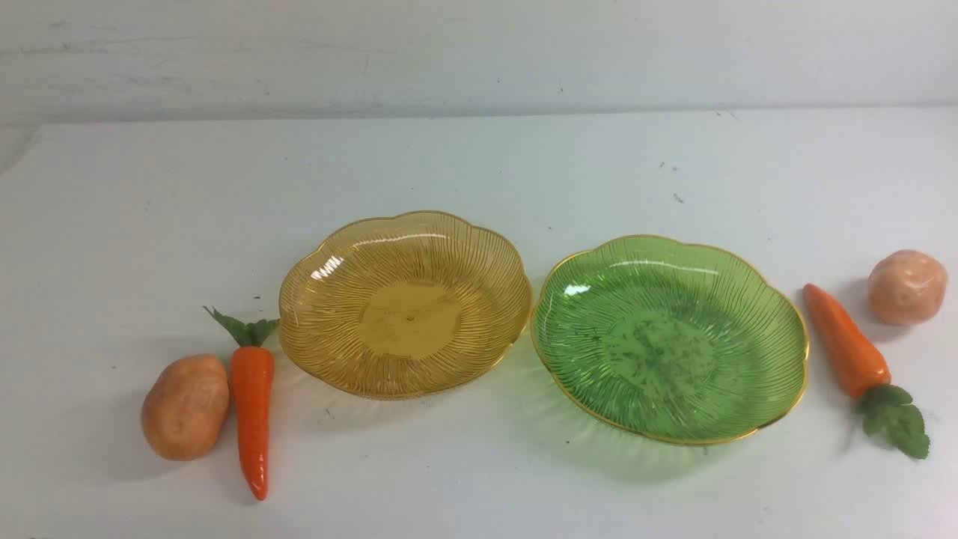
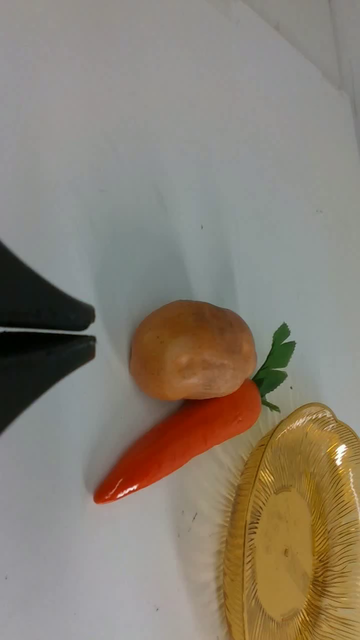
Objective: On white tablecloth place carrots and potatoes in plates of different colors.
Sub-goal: 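Put the potatoes from the left side into the left plate with the left gripper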
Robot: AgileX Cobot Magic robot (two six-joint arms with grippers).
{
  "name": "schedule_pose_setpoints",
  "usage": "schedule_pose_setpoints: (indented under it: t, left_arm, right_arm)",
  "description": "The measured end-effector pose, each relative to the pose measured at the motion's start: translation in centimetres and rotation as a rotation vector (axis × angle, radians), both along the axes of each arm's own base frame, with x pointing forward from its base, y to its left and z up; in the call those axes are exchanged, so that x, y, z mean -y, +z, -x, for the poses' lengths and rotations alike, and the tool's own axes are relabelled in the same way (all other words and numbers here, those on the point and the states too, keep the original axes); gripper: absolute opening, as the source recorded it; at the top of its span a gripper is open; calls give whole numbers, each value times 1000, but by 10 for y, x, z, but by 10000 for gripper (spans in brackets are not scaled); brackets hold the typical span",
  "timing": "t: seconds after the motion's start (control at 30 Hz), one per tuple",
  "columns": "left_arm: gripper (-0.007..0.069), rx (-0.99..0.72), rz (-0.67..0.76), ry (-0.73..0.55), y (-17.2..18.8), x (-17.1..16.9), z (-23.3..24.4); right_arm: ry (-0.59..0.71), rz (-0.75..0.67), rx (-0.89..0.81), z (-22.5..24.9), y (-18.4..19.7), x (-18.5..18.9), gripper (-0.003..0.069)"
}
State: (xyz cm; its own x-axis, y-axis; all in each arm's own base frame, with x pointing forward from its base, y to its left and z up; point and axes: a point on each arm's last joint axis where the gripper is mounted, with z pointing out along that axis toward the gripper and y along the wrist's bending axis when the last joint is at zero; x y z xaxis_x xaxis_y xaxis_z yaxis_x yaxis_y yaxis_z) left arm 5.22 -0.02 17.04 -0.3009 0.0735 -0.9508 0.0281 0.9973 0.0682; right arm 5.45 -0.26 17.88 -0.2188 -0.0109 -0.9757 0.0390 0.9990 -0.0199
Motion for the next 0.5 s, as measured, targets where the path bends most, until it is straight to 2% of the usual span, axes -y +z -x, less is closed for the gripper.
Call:
schedule_pose_setpoints:
  t: [0.5]
  left_arm:
    - [-3, 0, -12, 1, 0, 0, 0]
  right_arm:
    - [0, 0, 0, 0, 0, 0, -15]
